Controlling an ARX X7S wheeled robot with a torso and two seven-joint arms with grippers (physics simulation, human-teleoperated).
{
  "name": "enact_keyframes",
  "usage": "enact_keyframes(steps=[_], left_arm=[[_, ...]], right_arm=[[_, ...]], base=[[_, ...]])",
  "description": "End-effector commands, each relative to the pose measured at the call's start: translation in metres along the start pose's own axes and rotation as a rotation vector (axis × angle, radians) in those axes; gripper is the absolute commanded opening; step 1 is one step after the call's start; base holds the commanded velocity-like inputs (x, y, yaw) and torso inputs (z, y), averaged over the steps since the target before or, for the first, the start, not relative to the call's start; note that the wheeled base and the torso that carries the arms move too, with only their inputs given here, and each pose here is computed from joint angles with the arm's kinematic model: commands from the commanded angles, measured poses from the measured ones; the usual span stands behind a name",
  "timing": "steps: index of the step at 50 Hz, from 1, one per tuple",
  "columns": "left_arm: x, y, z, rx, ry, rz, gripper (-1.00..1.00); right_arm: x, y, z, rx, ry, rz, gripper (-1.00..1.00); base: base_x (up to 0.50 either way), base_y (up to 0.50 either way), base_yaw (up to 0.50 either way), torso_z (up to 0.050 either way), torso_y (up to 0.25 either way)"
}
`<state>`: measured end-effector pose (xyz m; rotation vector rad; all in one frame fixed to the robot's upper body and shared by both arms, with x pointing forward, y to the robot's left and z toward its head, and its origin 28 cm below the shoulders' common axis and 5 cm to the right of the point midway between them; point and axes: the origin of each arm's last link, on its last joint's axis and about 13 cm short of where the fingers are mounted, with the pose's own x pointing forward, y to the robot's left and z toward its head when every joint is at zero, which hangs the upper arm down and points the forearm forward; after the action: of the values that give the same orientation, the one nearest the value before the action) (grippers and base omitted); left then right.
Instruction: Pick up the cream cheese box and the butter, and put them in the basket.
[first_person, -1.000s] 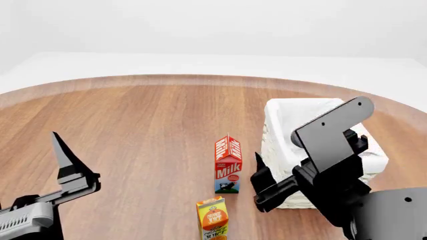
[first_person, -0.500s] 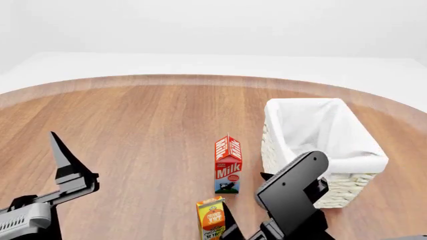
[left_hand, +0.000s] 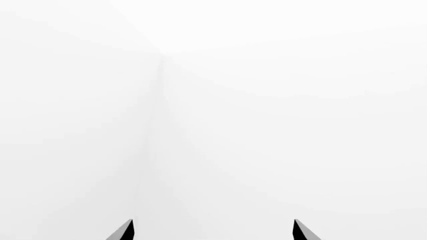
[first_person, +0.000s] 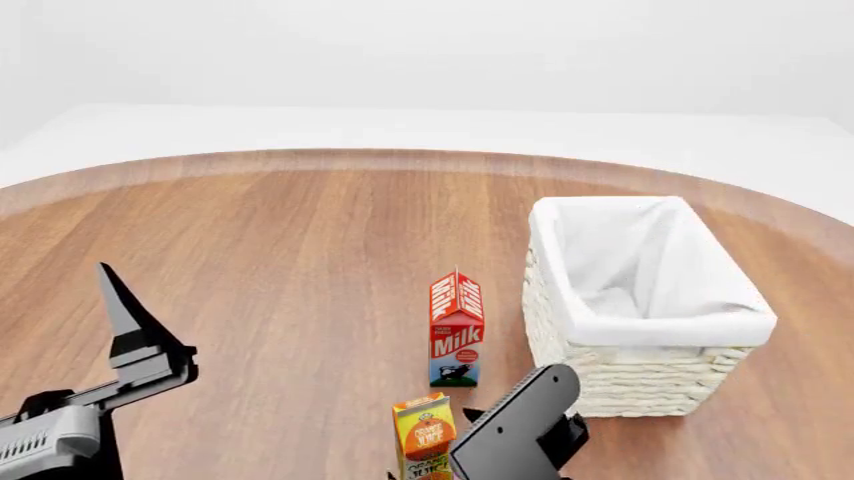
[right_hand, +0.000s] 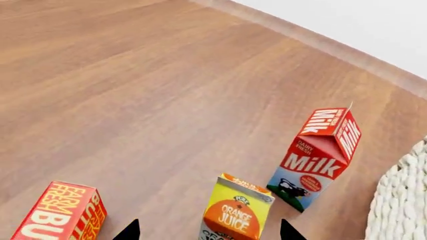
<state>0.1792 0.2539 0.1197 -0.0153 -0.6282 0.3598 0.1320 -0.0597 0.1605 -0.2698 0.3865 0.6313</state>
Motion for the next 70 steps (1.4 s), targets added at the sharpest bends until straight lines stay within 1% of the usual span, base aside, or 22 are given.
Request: enact_keyframes(steps=[1, 9, 15, 27, 35, 43, 56, 70], left_arm=[[0.001, 0.001, 0.001, 0.009, -0.004, 0.002, 1.00], [0.001, 0.001, 0.001, 0.009, -0.004, 0.002, 1.00], [0.000, 0.001, 0.001, 0.008, -0.004, 0.000, 1.00], [0.001, 0.002, 0.002, 0.007, -0.006, 0.004, 1.00], [0.001, 0.003, 0.003, 0.006, -0.009, 0.007, 1.00], [0.002, 0.003, 0.003, 0.004, -0.011, 0.009, 1.00], [0.002, 0.004, 0.004, 0.004, -0.011, 0.012, 1.00], [0.003, 0.005, 0.004, 0.005, -0.011, 0.020, 1.00]], right_arm=[[0.003, 0.012, 0.004, 0.033, -0.044, 0.056, 1.00], [0.008, 0.020, -0.002, 0.052, -0.037, 0.081, 1.00], [0.016, 0.026, -0.003, 0.084, -0.043, 0.091, 1.00], [0.024, 0.032, -0.005, 0.122, -0.057, 0.117, 1.00], [0.033, 0.040, -0.014, 0.121, -0.055, 0.128, 1.00], [0.037, 0.045, -0.019, 0.136, -0.040, 0.136, 1.00], [0.043, 0.048, -0.014, 0.134, -0.068, 0.113, 1.00], [0.043, 0.058, -0.008, 0.125, -0.085, 0.148, 1.00]], base=[[0.00, 0.00, 0.00, 0.000, 0.000], [0.00, 0.00, 0.00, 0.000, 0.000], [0.00, 0.00, 0.00, 0.000, 0.000], [0.00, 0.00, 0.00, 0.000, 0.000], [0.00, 0.00, 0.00, 0.000, 0.000], [0.00, 0.00, 0.00, 0.000, 0.000], [0.00, 0.00, 0.00, 0.000, 0.000], [0.00, 0.00, 0.00, 0.000, 0.000]])
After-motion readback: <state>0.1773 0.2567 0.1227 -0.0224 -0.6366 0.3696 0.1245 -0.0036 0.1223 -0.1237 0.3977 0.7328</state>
